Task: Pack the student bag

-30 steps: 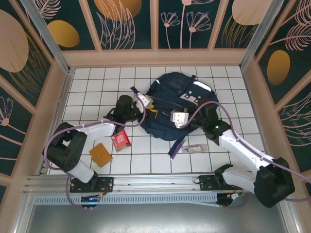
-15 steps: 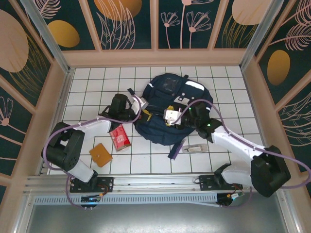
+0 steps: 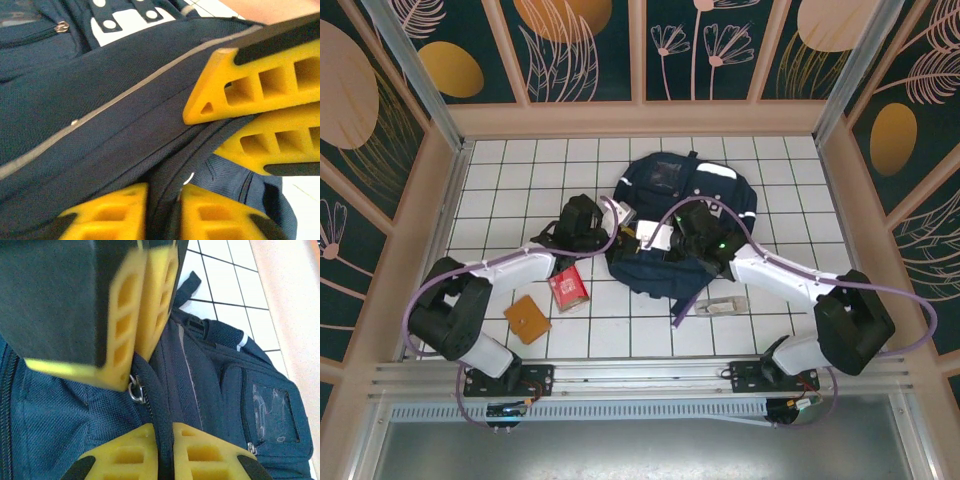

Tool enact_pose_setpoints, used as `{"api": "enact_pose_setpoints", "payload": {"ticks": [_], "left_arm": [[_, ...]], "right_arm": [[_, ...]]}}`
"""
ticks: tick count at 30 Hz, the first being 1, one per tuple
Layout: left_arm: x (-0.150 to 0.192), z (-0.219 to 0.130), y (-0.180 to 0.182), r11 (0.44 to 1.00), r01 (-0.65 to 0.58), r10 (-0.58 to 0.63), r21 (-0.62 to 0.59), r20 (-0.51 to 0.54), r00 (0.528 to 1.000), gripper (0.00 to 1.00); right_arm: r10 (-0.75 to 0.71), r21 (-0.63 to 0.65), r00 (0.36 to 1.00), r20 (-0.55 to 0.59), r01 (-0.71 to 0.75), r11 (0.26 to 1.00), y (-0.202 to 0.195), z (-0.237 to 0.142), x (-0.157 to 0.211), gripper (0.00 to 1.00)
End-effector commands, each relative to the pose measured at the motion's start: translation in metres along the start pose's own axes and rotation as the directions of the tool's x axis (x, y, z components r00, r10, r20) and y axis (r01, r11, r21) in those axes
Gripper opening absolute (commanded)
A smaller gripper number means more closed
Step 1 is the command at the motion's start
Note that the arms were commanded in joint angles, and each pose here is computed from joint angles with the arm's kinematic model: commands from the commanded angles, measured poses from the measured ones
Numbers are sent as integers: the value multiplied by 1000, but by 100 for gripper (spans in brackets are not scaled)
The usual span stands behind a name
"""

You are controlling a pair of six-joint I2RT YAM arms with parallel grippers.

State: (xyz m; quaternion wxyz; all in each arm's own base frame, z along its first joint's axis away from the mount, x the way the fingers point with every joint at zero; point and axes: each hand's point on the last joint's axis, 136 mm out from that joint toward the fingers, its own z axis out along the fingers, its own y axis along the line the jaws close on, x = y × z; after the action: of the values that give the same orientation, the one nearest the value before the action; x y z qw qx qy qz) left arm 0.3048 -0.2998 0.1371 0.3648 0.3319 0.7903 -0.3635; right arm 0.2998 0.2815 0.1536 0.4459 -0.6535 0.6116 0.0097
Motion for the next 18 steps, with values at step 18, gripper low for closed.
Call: {"api": "enact_pose_setpoints", "payload": {"ticks": [18], "left_arm": [[-23, -17, -38, 931, 316, -321, 180, -1, 947, 46]], "right_arm": [[240, -165, 933, 266, -201, 965, -11, -35, -24, 0]]}}
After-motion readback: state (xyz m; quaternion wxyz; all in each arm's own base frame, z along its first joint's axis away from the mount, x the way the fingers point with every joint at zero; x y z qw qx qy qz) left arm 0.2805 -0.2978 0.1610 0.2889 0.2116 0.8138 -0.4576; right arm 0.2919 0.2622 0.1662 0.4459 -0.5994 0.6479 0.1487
